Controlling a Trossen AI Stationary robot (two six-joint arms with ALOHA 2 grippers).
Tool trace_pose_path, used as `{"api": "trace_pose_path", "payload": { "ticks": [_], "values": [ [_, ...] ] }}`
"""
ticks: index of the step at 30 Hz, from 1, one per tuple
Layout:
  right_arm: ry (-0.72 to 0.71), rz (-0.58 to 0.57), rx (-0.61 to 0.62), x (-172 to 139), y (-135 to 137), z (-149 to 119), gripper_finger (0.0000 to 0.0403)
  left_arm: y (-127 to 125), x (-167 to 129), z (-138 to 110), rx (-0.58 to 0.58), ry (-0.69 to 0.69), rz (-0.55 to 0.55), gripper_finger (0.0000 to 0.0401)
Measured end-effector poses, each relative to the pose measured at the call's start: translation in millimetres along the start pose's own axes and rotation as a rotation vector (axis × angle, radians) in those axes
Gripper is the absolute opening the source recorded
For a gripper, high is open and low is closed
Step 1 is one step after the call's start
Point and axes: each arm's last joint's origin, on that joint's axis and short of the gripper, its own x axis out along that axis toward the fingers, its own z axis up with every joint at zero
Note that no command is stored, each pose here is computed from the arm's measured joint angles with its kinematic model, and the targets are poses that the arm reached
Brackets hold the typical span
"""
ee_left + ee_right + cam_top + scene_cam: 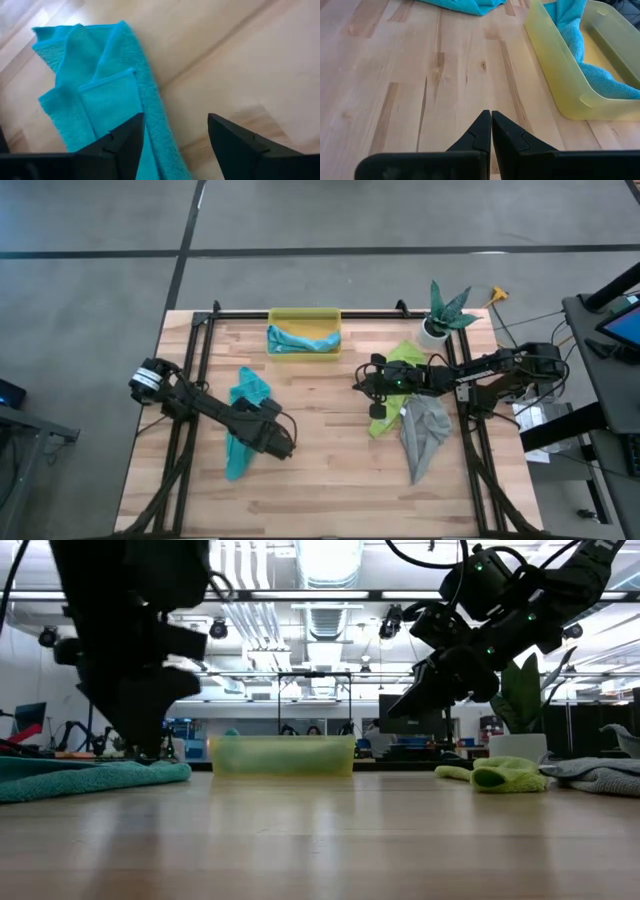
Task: Roll microfiber towels into tight, uniform cylinder then place into a basket
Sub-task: Roll the light blue towel
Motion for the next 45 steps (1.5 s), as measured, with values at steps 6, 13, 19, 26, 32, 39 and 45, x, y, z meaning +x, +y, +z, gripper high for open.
{"api": "trace_pose_path", "payload": {
  "ticks": [6,13,19,26,32,39,45],
  "values": [
    [0.005,0.001,0.007,0,0,-2,0.0009,5,1,-2,0.018,0.026,0.042,0.0206],
    [0.006,0.001,0.007,0,0,-2,0.0009,9,6,-19,0.011,0.119,0.058,0.0206],
    [0.007,0.001,0.007,0,0,-2,0.0009,11,7,-28,0.020,0.126,0.070,0.0206],
    [0.007,0.001,0.007,0,0,-2,0.0009,14,3,-29,0.043,0.135,0.110,0.0205],
    [0.006,0.001,0.007,0,0,-2,0.0009,15,1,-28,0.049,0.137,0.126,0.0205],
    [0.006,0.001,0.007,0,0,-2,0.0009,15,-1,-30,0.057,0.134,0.121,0.0205],
    [0.006,0.001,0.007,0,0,-2,0.0009,12,-9,-27,0.054,0.130,0.110,0.0205]
  ]
}}
